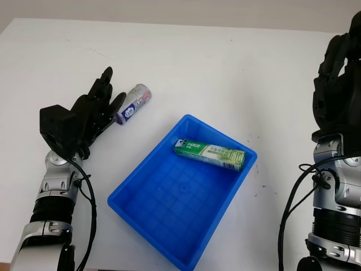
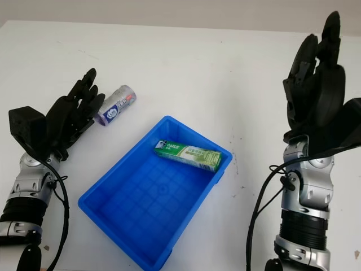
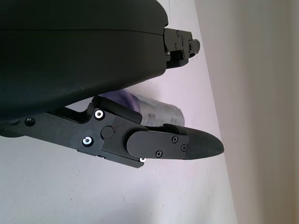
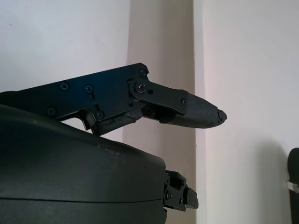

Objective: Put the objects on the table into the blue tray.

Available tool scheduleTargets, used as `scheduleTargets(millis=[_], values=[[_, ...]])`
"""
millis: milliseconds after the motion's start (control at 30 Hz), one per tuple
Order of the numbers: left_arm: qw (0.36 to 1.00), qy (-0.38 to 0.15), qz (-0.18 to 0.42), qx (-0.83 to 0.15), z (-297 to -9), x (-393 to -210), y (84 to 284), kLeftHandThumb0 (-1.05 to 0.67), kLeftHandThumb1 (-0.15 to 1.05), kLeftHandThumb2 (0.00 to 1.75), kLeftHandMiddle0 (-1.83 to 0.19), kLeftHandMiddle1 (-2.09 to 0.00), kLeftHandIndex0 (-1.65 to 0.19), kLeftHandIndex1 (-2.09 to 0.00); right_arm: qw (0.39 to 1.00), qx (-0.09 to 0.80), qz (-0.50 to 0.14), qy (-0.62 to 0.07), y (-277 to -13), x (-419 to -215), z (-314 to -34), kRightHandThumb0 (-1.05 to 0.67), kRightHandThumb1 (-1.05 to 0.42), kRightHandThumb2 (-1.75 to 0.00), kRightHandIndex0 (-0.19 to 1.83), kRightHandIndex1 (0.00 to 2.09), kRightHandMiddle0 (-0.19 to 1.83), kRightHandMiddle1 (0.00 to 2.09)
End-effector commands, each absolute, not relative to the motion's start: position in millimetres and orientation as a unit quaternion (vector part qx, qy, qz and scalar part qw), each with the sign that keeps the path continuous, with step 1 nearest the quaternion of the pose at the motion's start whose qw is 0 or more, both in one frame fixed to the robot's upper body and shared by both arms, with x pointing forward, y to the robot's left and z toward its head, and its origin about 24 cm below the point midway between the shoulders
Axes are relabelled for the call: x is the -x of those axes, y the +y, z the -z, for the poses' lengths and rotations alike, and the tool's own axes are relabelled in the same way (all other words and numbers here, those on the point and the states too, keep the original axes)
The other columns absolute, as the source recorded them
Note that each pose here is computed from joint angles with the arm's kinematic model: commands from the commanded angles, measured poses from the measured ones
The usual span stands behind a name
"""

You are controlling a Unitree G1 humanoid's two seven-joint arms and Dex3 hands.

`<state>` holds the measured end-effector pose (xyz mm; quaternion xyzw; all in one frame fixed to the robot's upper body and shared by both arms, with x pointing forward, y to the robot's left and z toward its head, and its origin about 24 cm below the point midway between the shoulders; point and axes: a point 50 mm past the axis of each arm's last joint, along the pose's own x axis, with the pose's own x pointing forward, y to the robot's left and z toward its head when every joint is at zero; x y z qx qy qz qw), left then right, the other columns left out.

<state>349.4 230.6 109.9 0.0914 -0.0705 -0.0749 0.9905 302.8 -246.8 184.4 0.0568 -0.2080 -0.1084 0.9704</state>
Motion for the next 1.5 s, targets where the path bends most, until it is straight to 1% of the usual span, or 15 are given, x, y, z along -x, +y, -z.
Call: scheduleTargets(millis=[0, 133, 267, 367, 500, 667, 733, 833, 967, 1000, 1067, 1133, 1233, 1333, 1467], values=[[0.991, -0.068, 0.071, -0.092, -106, -346.2, 234.8, -0.71, 1.05, 0.31, 0.11, -0.05, 0.05, -0.05, 0.970, -0.057, 0.110, -0.209, -248, -298, -185, -0.69, -1.05, -0.67, -0.19, 0.00, -0.19, 0.00], [0.991, -0.068, 0.071, -0.095, -107, -345.7, 236.1, -0.71, 1.05, 0.31, 0.11, -0.06, 0.03, -0.06, 0.973, -0.063, 0.103, -0.195, -247, -297, -181, -0.69, -1.05, -0.67, -0.19, 0.00, -0.19, 0.00], [0.988, -0.086, 0.070, -0.110, -118, -347.1, 240.3, -0.69, 1.05, 0.32, 0.13, -0.05, 0.04, -0.06, 0.977, -0.061, 0.097, -0.180, -246, -297, -179, -0.70, -1.05, -0.66, -0.19, 0.00, -0.19, 0.00], [0.983, -0.109, 0.060, -0.132, -138, -352.0, 244.9, -0.69, 1.05, 0.32, 0.10, -0.06, 0.04, -0.05, 0.980, -0.056, 0.090, -0.170, -244, -298, -177, -0.68, -1.05, -0.69, -0.19, 0.00, -0.19, 0.00], [0.968, -0.138, 0.048, -0.203, -163, -355.7, 252.1, -0.74, 1.05, 0.35, 0.08, -0.06, 0.04, -0.06, 0.981, -0.041, 0.086, -0.167, -240, -298, -175, -0.66, -1.05, -0.69, -0.19, 0.00, -0.19, 0.00], [0.942, -0.171, 0.036, -0.287, -195, -360.8, 255.6, -0.76, 1.05, 0.36, 0.04, -0.07, 0.01, -0.07, 0.983, -0.032, 0.069, -0.167, -238, -299, -171, -0.66, -1.05, -0.69, -0.19, 0.00, -0.19, 0.00], [0.930, -0.175, 0.033, -0.321, -210, -364.1, 258.4, -0.77, 1.05, 0.35, 0.03, -0.07, 0.00, -0.07, 0.983, -0.031, 0.069, -0.165, -237, -300, -171, -0.66, -1.05, -0.68, -0.19, 0.00, -0.19, 0.00], [0.916, -0.174, 0.055, -0.358, -234, -368.9, 260.6, -0.83, 1.05, 0.32, 0.02, -0.06, 0.00, -0.06, 0.983, -0.032, 0.069, -0.165, -235, -302, -170, -0.65, -1.05, -0.68, -0.19, 0.00, -0.19, 0.00], [0.894, -0.159, 0.102, -0.406, -261, -374.7, 256.7, -0.91, 1.05, 0.21, 0.08, -0.04, 0.04, -0.04, 0.984, -0.020, 0.059, -0.168, -236, -304, -169, -0.65, -1.05, -0.70, -0.19, 0.00, -0.19, 0.00], [0.883, -0.156, 0.111, -0.428, -267, -375.3, 254.4, -0.92, 1.05, 0.19, 0.06, -0.05, 0.06, -0.04, 0.984, -0.018, 0.058, -0.168, -236, -304, -169, -0.64, -1.05, -0.72, -0.19, 0.00, -0.19, 0.00], [0.857, -0.157, 0.134, -0.473, -277, -375.7, 248.2, -0.94, 1.05, 0.16, 0.07, -0.05, 0.07, -0.04, 0.984, -0.016, 0.056, -0.170, -235, -305, -169, -0.63, -1.05, -0.73, -0.19, 0.00, -0.19, 0.00], [0.825, -0.170, 0.152, -0.517, -282, -375.1, 241.5, -0.87, 1.01, 0.10, 0.11, -0.04, 0.09, -0.04, 0.983, -0.019, 0.056, -0.171, -234, -306, -169, -0.62, -1.05, -0.74, -0.19, 0.00, -0.19, 0.00], [0.741, -0.191, 0.154, -0.625, -285, -374.7, 230.5, -0.84, 0.97, 0.06, 0.14, -0.03, 0.09, -0.04, 0.983, -0.016, 0.056, -0.172, -234, -306, -169, -0.61, -1.05, -0.74, -0.19, 0.00, -0.19, 0.00], [0.585, -0.232, 0.153, -0.762, -285, -373.9, 216.2, -0.70, 0.91, 0.04, 0.15, -0.05, 0.11, -0.04, 0.983, -0.018, 0.056, -0.174, -233, -306, -169, -0.62, -1.05, -0.73, -0.19, 0.00, -0.19, 0.00], [0.439, -0.277, 0.146, -0.842, -278, -375.9, 215.0, -0.55, 0.87, 0.04, 0.14, -0.05, 0.12, -0.04, 0.983, -0.023, 0.058, -0.171, -232, -305, -168, -0.62, -1.05, -0.73, -0.19, 0.00, -0.19, 0.00]])
